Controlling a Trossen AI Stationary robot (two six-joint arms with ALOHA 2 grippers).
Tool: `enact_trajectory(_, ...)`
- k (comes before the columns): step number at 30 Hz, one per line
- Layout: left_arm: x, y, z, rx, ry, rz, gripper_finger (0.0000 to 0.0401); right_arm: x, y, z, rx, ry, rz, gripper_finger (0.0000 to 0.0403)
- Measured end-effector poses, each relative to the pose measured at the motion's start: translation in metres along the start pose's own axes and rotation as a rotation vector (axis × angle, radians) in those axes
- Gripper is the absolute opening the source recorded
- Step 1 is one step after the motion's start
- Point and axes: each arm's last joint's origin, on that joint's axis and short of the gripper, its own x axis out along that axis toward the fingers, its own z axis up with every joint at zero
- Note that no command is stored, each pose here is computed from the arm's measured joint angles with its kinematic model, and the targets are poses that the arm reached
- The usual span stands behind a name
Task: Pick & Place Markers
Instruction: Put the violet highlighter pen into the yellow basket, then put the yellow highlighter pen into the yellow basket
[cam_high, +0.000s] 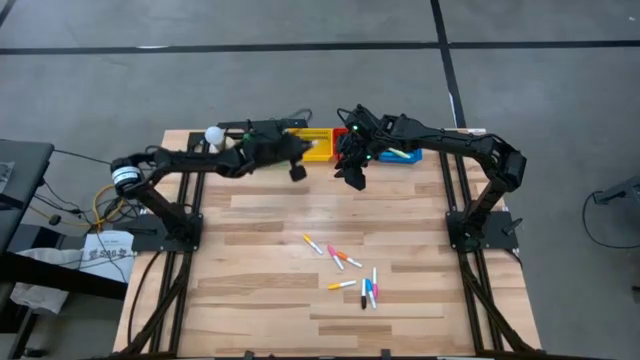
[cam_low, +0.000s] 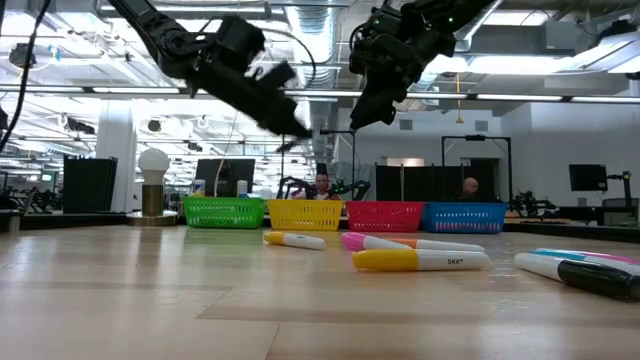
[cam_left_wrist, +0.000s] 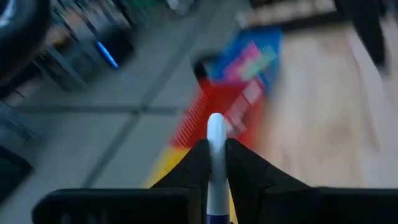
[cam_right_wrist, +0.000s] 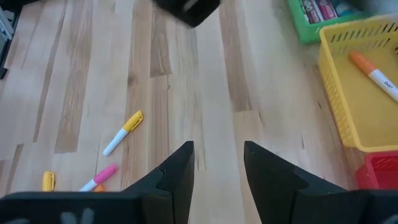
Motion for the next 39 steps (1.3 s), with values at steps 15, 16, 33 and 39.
enact_trajectory(15,0.025,0.028,-0.029,-0.130,-0.040,0.130,0.0049,0.000,-0.001,0.004,-0.019,-0.040,-0.010,0.0128)
enact_trajectory(16,0.025,0.028,-0.029,-0.128,-0.041,0.129,0.0050,0.000,-0.001,0.004,-0.019,-0.040,-0.010,0.0128)
enact_trajectory(33,0.024,0.033,-0.030,-0.129,-0.022,0.191,0.0095,0.000,-0.001,0.005,-0.022,-0.047,-0.011,0.0128)
enact_trajectory(39,0.024,0.025,-0.025,-0.142,-0.029,0.180,0.0114,0.000,-0.001,0.005,-0.004,-0.046,-0.011,0.0128)
